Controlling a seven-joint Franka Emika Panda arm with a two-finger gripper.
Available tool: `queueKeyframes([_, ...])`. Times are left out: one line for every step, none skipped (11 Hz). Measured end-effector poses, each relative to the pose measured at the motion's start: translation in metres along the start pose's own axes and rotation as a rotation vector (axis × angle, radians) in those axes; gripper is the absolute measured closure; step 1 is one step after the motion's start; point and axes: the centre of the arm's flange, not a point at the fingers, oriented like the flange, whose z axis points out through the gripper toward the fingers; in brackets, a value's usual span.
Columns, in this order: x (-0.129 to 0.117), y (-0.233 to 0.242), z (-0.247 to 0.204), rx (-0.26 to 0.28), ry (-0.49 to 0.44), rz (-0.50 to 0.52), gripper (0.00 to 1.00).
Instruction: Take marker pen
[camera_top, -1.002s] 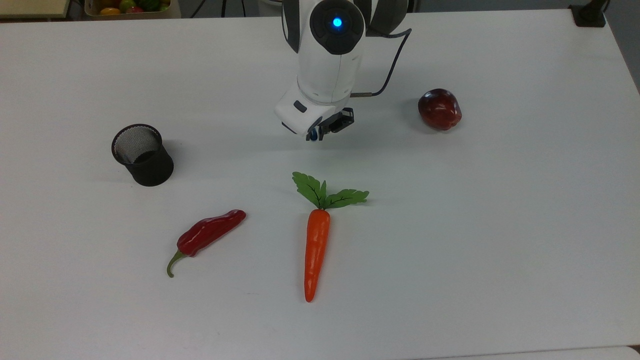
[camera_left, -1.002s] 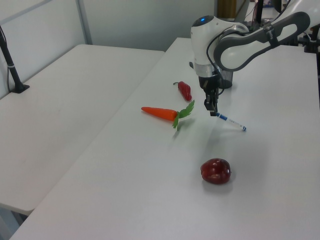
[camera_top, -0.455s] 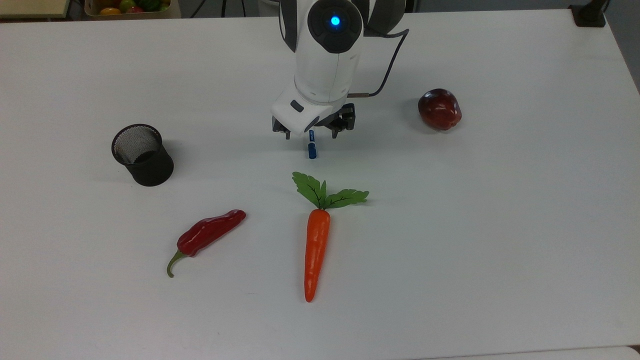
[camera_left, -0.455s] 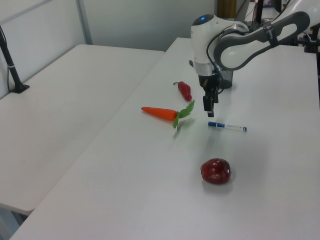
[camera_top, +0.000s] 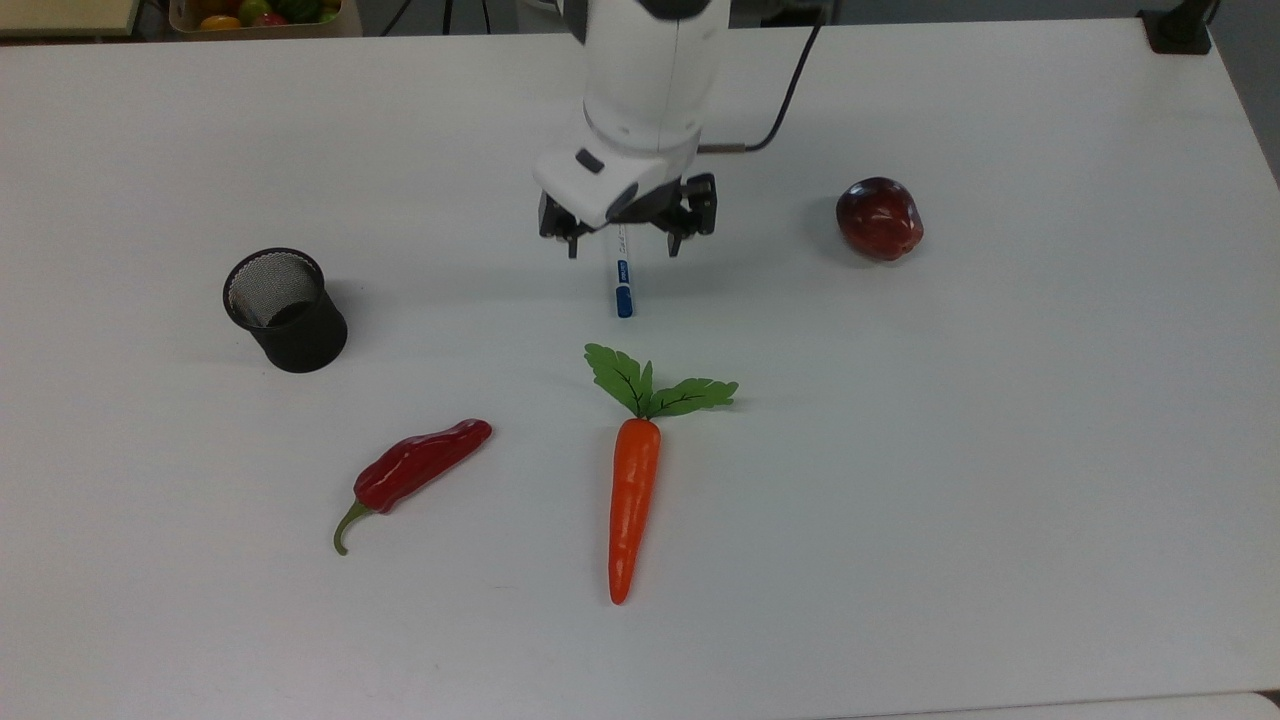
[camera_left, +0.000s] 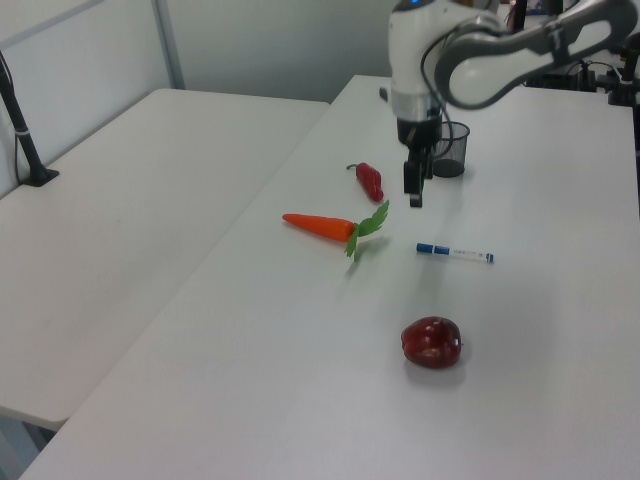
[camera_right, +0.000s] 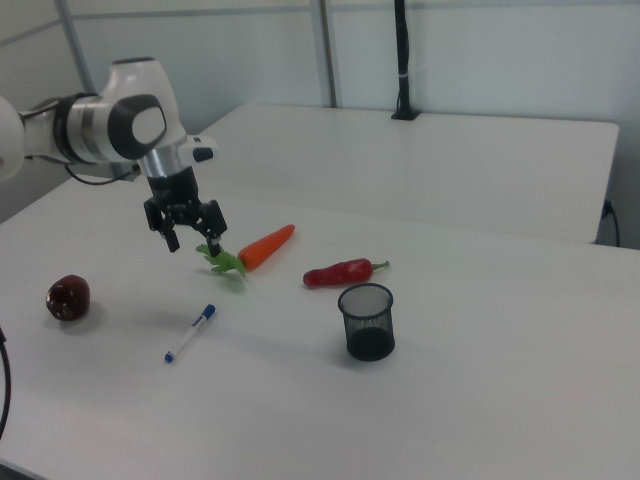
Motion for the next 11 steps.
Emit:
queueKeyframes([-0.01, 0.009, -0.027, 0.001, 0.005, 0.012, 0.0])
queueKeyframes([-0.019, 0.017, -0.047, 0.003, 0.007, 0.022, 0.0])
queueKeyframes([-0.032, 0.03, -0.073, 0.006, 0.01, 0.041, 0.0])
queueKeyframes([-0.042, 0.043, -0.091, 0.008, 0.012, 0.059, 0.0])
queueKeyframes([-0.056, 0.059, -0.109, 0.01, 0.002, 0.068, 0.0])
queueKeyframes([-0.069, 0.074, -0.123, 0.013, -0.014, 0.067, 0.0])
queueKeyframes([-0.081, 0.089, -0.135, 0.017, -0.026, 0.058, 0.0])
queueKeyframes([-0.089, 0.099, -0.144, 0.021, -0.027, 0.057, 0.0])
queueKeyframes([-0.095, 0.107, -0.15, 0.023, -0.025, 0.064, 0.0])
queueKeyframes([-0.099, 0.114, -0.155, 0.023, -0.019, 0.064, 0.0])
queueKeyframes([-0.102, 0.118, -0.159, 0.023, -0.012, 0.062, 0.0])
